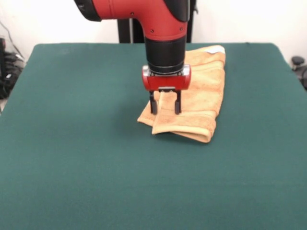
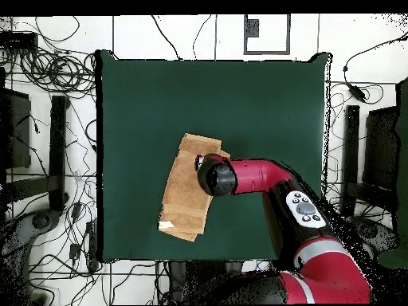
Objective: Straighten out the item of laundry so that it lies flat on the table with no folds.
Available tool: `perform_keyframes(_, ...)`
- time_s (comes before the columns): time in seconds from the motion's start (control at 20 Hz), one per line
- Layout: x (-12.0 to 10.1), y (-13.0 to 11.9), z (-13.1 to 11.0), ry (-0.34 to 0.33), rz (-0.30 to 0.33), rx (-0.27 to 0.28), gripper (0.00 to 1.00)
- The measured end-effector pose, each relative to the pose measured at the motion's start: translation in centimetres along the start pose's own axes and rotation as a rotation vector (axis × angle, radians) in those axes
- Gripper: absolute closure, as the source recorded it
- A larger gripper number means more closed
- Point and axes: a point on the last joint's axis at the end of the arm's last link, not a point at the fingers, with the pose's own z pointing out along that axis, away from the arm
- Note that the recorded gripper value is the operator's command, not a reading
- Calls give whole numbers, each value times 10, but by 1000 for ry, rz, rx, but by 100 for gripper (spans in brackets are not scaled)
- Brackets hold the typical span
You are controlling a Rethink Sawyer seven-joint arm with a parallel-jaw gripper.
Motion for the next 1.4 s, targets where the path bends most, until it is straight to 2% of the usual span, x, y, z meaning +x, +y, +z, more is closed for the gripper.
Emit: perform_keyframes(1.4, 0, -4, 8, -14, 13, -12, 0)
